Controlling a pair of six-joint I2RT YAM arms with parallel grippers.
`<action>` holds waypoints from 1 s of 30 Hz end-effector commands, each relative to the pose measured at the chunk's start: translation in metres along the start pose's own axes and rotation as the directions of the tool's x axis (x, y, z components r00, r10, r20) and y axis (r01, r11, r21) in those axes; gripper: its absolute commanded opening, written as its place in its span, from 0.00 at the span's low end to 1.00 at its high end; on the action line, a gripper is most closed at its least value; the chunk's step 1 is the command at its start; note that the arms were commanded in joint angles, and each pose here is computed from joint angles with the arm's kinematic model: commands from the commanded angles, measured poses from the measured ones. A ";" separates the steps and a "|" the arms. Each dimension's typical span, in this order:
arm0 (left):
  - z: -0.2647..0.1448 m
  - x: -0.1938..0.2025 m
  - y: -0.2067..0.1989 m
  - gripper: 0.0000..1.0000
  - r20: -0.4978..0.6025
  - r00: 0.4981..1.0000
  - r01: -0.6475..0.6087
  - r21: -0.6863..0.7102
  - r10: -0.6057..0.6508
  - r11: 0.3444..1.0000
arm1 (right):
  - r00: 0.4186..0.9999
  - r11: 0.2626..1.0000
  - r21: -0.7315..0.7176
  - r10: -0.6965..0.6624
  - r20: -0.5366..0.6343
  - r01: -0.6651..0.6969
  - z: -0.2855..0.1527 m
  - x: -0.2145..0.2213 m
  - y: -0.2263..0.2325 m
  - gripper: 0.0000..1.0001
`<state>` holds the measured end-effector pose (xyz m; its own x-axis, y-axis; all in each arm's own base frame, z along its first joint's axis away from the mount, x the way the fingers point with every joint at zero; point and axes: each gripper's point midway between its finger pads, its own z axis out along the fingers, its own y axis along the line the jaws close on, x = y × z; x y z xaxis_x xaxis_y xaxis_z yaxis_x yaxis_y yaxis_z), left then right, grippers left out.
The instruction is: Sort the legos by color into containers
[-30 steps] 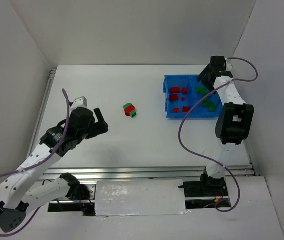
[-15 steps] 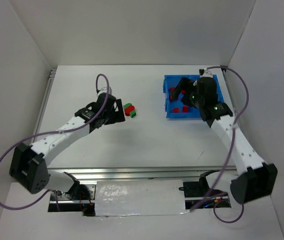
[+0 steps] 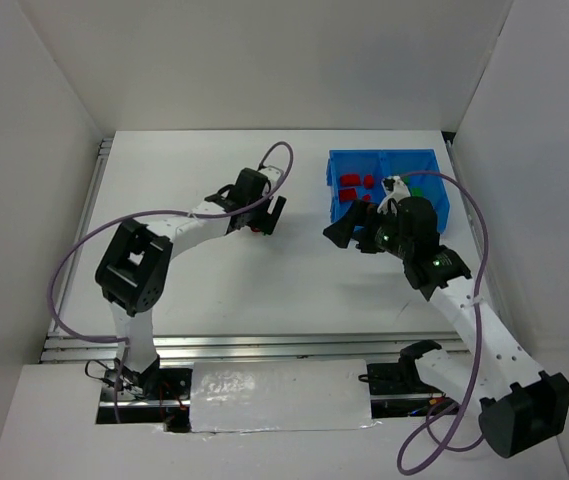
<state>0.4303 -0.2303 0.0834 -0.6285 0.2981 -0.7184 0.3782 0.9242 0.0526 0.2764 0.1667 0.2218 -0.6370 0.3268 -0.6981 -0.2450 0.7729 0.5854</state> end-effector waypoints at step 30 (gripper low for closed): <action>0.057 0.010 0.009 0.74 -0.121 0.991 -0.048 0.040 0.052 0.998 | 0.996 0.977 -0.194 -0.088 -0.008 0.085 -0.006 0.019 0.031 1.00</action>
<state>0.4733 -0.2348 0.0355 -0.6393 0.4422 -0.6291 0.4903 0.8646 0.1094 0.2510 0.1877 0.2224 -0.6468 0.2585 -0.7175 -0.3887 0.6977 0.6018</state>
